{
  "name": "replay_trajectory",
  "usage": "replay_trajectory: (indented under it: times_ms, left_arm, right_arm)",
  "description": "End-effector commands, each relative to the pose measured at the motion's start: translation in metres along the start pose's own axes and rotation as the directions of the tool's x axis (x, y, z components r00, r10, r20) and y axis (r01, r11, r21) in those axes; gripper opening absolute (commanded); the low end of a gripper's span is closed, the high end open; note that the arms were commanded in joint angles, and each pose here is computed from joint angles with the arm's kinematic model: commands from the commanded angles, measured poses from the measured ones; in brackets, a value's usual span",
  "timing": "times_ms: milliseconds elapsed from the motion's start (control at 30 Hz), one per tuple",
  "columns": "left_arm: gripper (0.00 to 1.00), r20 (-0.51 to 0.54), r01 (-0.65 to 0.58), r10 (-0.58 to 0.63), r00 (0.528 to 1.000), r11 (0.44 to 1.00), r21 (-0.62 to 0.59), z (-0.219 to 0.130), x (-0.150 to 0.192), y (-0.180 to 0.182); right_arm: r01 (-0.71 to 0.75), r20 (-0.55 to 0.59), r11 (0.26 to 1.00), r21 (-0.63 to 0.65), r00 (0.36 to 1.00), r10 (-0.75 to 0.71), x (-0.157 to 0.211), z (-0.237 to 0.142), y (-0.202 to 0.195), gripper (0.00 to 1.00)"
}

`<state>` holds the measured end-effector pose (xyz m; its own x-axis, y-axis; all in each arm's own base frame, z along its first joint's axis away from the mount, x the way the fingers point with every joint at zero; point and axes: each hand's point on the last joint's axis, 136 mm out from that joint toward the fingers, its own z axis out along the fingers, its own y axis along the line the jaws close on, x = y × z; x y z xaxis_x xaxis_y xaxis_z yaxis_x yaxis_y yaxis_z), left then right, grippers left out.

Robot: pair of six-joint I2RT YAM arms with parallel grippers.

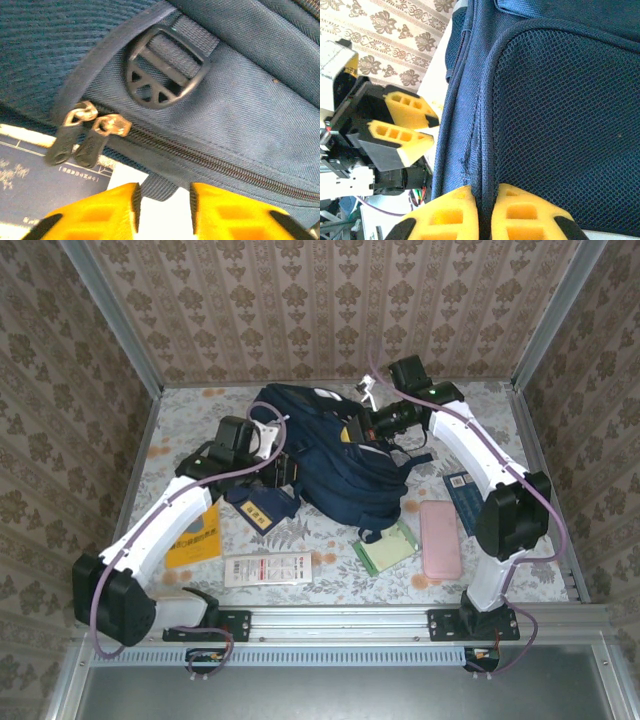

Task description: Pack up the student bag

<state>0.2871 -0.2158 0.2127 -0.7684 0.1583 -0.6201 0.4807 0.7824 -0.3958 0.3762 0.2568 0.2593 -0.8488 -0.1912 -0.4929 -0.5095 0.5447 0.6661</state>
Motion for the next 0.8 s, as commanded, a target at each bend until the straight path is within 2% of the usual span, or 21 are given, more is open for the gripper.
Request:
replay_trajectory:
  times_ms: [0, 67, 133, 300, 467, 600, 767]
  left_arm:
    - [0.46, 0.052, -0.029, 0.03, 0.998, 0.999, -0.016, -0.026, -0.013, -0.004]
    - [0.56, 0.057, -0.035, 0.035, 0.998, 0.999, 0.009, -0.035, -0.019, -0.012]
    - [0.61, 0.073, -0.025, 0.024, 0.997, 1.0, 0.013, -0.042, -0.027, -0.009]
    - [0.66, 0.118, 0.007, -0.017, 0.993, 0.996, 0.083, -0.047, -0.039, -0.011]
    - [0.69, 0.159, 0.155, -0.205, 0.966, 0.948, 0.278, -0.048, -0.061, -0.017]
    - [0.73, 0.154, 0.275, -0.359, 0.92, 0.876, 0.397, -0.041, -0.072, -0.02]
    - [0.81, 0.159, 0.453, -0.568, 0.808, 0.77, 0.449, -0.036, -0.075, -0.002]
  right_arm:
    - [0.145, 0.13, 0.983, -0.108, 0.983, -0.131, -0.02, -0.045, 0.054, 0.0]
    - [0.135, 0.156, 0.977, -0.164, 0.982, -0.109, -0.024, -0.057, 0.06, 0.0]
    - [0.118, 0.188, 0.976, -0.183, 0.979, -0.083, -0.028, -0.066, 0.061, 0.0]
    - [0.082, 0.209, 0.955, -0.285, 0.978, -0.022, -0.031, -0.072, 0.071, 0.0]
    - [0.052, 0.206, 0.945, -0.323, 0.978, 0.017, -0.031, -0.072, 0.072, 0.0]
    - [0.053, 0.216, 0.937, -0.346, 0.976, 0.024, -0.032, -0.074, 0.076, 0.0]
    - [0.045, 0.236, 0.934, -0.355, 0.971, 0.042, -0.034, -0.078, 0.075, 0.0]
